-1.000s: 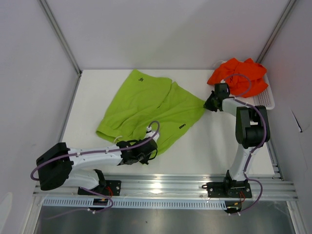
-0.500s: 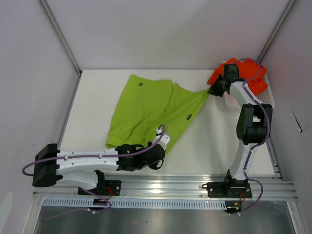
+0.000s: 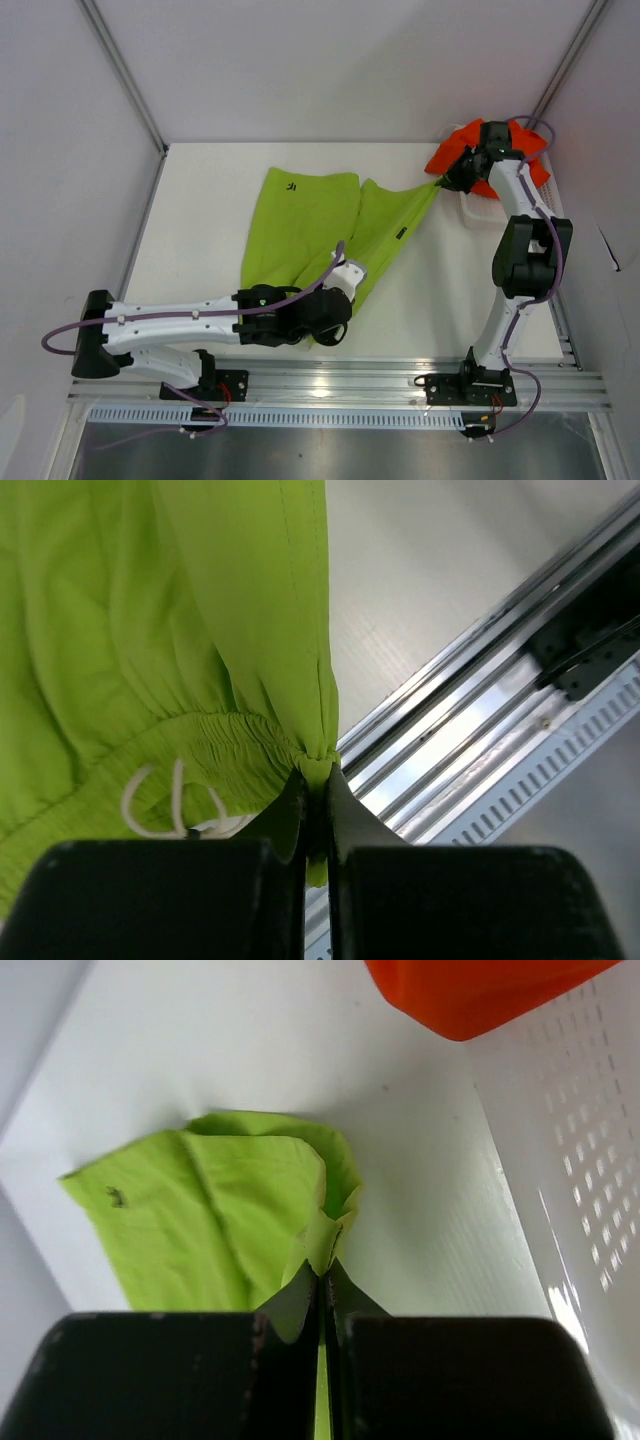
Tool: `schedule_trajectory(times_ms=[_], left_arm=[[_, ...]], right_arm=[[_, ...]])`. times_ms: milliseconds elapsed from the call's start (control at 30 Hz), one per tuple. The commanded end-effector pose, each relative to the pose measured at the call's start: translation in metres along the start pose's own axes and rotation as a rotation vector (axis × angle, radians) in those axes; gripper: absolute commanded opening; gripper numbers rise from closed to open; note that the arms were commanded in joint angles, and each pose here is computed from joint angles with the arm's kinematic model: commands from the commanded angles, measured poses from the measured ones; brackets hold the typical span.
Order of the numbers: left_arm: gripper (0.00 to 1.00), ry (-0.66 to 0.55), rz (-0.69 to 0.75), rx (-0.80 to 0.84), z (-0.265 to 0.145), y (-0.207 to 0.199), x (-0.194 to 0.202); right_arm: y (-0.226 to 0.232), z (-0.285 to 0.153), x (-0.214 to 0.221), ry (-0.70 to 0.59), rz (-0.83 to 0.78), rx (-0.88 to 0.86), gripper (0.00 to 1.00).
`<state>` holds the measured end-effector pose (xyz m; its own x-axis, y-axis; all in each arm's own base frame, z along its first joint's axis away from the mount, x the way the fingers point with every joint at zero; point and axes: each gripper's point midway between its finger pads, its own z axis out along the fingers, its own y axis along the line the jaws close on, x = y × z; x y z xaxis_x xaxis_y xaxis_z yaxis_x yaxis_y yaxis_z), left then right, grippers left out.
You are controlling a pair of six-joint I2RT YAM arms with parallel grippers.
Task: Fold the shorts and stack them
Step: Fold the shorts
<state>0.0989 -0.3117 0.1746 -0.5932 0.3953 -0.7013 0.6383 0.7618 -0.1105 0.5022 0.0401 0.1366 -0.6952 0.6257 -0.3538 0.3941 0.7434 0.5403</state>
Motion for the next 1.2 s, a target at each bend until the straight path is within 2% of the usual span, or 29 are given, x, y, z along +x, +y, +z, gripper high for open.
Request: schedule_trajectory(times_ms=[0,100,267,300,333,367,533,600,633,700,733,767,1000,1067,1167], left_arm=[[0.0,-0.03,-0.069,0.066,-0.037,-0.002,-0.021],[0.0,-0.029,-0.143,0.092,-0.041,0.012,-0.034],[0.0,-0.174,-0.233,0.092,-0.071,0.055,-0.079],[0.0,-0.222,-0.255,0.044,-0.08,0.079,-0.096],[0.0,-0.228,-0.256,0.046,-0.082,0.079,-0.096],[0.0,-0.271,-0.256,0.02,-0.092,0.092,-0.111],[0.0,-0.339,-0.225,-0.099,-0.115,0.135,-0.143],[0.0,-0.395,-0.227,-0.146,-0.137,0.157,-0.169],[0.0,-0.439,-0.219,-0.144,-0.154,0.159,-0.183],[0.0,-0.448,-0.177,-0.159,-0.165,0.164,-0.192],[0.0,-0.522,-0.154,-0.137,-0.193,0.159,-0.21],[0.0,-0.533,-0.123,-0.131,-0.201,0.158,-0.212],[0.0,-0.763,-0.067,-0.173,-0.292,0.163,-0.216],[0.0,-0.816,-0.067,-0.181,-0.311,0.164,-0.219],[0.0,-0.835,-0.086,-0.2,-0.317,0.167,-0.229]], right_arm=[[0.034,-0.082,-0.076,-0.247,-0.001,-0.123,0.0],[0.047,-0.111,-0.096,-0.288,0.003,-0.194,0.0],[0.069,-0.162,-0.106,-0.356,-0.003,-0.276,0.0],[0.077,-0.18,-0.105,-0.37,0.008,-0.325,0.0],[0.073,-0.179,-0.106,-0.371,0.015,-0.318,0.0],[0.078,-0.199,-0.106,-0.402,0.011,-0.341,0.0],[0.089,-0.257,-0.1,-0.494,0.04,-0.418,0.0],[0.096,-0.281,-0.092,-0.528,0.027,-0.466,0.0],[0.1,-0.288,-0.088,-0.533,0.025,-0.488,0.0],[0.11,-0.311,-0.077,-0.541,0.001,-0.537,0.0],[0.113,-0.32,-0.072,-0.551,-0.017,-0.553,0.0],[0.116,-0.33,-0.067,-0.556,-0.031,-0.573,0.0],[0.114,-0.435,-0.035,-0.892,-0.139,-0.676,0.0],[0.12,-0.458,-0.026,-0.95,-0.183,-0.694,0.0],[0.128,-0.478,-0.018,-0.995,-0.22,-0.733,0.0]])
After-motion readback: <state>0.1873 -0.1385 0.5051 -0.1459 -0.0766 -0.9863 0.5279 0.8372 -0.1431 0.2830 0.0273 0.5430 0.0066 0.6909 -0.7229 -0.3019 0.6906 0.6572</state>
